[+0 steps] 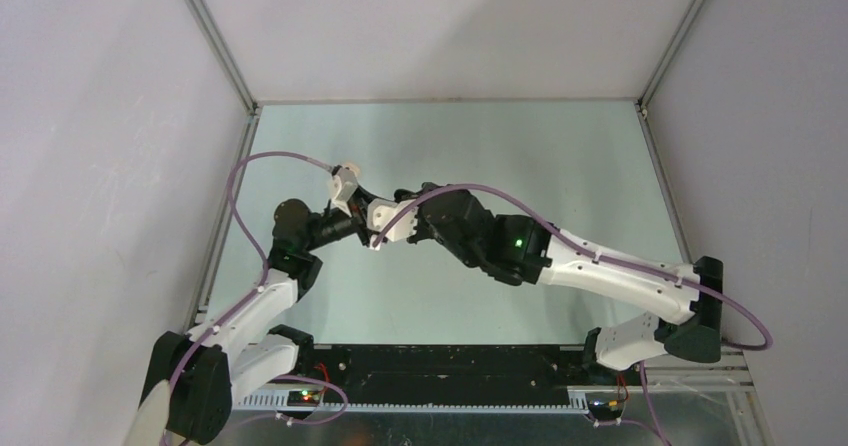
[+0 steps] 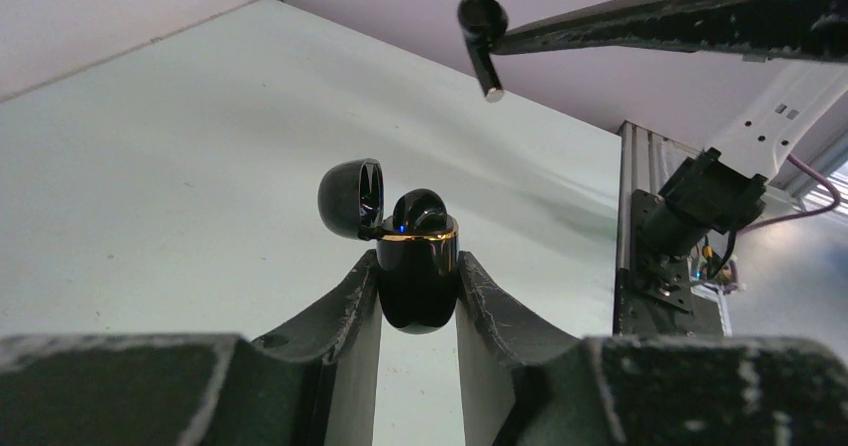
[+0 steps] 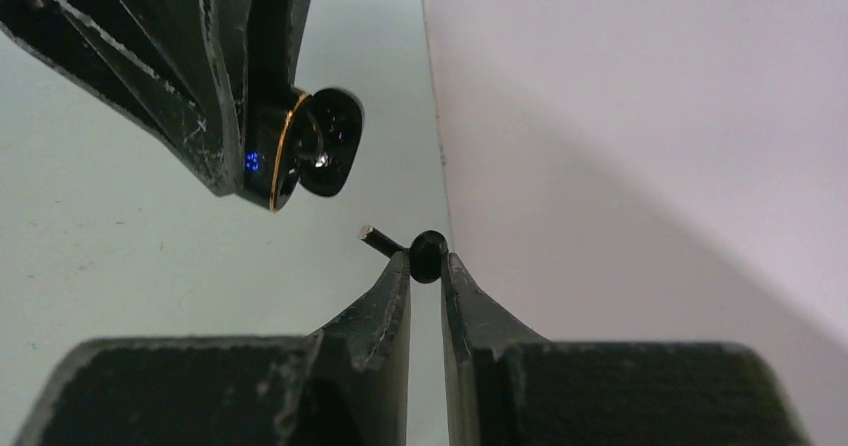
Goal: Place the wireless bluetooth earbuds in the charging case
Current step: Place the earbud at the center of the board.
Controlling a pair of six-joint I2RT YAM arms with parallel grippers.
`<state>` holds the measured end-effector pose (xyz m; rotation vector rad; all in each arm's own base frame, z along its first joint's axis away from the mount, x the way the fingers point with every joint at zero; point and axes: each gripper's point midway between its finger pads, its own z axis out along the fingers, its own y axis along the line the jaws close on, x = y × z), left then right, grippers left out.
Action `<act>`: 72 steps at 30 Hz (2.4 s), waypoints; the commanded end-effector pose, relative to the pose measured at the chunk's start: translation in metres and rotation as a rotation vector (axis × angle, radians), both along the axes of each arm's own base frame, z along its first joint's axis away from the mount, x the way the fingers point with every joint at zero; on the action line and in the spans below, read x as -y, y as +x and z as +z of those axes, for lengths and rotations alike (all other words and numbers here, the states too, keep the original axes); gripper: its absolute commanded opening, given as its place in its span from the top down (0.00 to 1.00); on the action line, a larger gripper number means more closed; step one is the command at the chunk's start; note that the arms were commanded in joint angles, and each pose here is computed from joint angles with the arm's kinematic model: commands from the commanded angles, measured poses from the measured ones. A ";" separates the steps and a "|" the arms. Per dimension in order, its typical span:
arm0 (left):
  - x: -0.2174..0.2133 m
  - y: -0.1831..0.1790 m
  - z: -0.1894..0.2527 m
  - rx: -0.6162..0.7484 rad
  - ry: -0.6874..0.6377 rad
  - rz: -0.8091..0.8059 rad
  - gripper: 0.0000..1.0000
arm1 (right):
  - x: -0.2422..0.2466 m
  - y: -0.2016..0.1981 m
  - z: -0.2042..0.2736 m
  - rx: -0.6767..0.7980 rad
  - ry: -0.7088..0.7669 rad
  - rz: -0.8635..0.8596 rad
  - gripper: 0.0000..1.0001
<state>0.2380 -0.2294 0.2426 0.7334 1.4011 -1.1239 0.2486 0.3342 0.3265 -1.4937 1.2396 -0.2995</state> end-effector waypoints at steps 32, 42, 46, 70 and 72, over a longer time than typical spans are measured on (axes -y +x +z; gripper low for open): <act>-0.002 -0.006 0.021 0.125 0.140 -0.077 1.00 | 0.122 0.039 -0.111 -0.661 0.063 -0.125 0.69; -0.004 -0.013 0.017 0.164 0.141 -0.089 1.00 | 0.167 0.013 -0.220 -0.847 -0.120 -0.277 0.65; -0.003 -0.015 0.016 0.173 0.125 -0.088 1.00 | 0.169 -0.001 -0.242 -0.973 -0.111 -0.274 0.61; -0.001 -0.019 0.021 0.182 0.085 -0.097 1.00 | 0.161 0.002 -0.307 -0.855 -0.252 -0.222 0.39; -0.001 -0.020 0.021 0.182 0.083 -0.097 1.00 | 0.164 0.007 -0.312 -0.845 -0.262 -0.250 0.36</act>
